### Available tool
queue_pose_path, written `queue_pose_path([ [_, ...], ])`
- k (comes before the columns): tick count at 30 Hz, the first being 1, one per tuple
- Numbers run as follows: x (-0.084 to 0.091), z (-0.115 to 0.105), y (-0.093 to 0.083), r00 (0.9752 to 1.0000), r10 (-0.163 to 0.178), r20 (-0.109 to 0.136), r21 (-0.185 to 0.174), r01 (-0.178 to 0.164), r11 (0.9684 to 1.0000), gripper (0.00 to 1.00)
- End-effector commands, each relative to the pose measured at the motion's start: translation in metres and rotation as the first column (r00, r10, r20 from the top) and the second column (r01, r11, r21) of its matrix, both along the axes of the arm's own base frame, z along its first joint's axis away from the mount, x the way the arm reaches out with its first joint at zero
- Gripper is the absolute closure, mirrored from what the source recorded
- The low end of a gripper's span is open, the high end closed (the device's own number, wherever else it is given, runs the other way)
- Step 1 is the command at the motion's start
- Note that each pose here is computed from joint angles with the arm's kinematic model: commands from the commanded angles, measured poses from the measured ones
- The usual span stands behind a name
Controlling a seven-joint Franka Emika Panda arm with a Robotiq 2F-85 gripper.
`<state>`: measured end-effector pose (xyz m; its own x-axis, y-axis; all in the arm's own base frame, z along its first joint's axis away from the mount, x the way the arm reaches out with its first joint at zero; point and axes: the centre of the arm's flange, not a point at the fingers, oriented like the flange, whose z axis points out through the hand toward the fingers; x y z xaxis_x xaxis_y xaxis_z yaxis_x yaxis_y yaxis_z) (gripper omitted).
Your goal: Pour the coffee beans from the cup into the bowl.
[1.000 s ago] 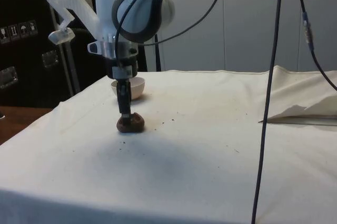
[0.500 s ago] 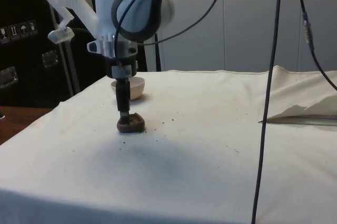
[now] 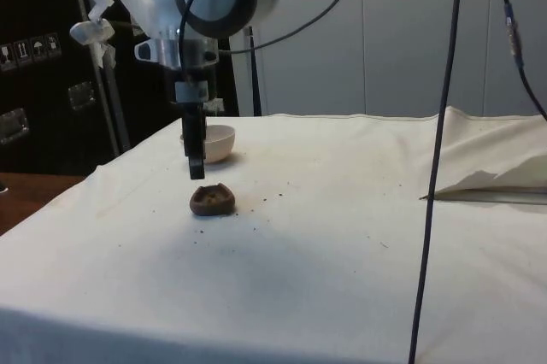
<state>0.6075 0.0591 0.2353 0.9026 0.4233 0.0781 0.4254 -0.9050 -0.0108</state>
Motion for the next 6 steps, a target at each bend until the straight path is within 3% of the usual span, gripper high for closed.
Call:
queue_pose_path([
  [1,-0.001,0.007,0.0,1.0,0.0,-0.001,-0.002,0.0,1.0,0.0],
  [6,0.0,0.016,0.0,1.0,-0.001,0.005,0.002,0.001,1.0,0.0],
])
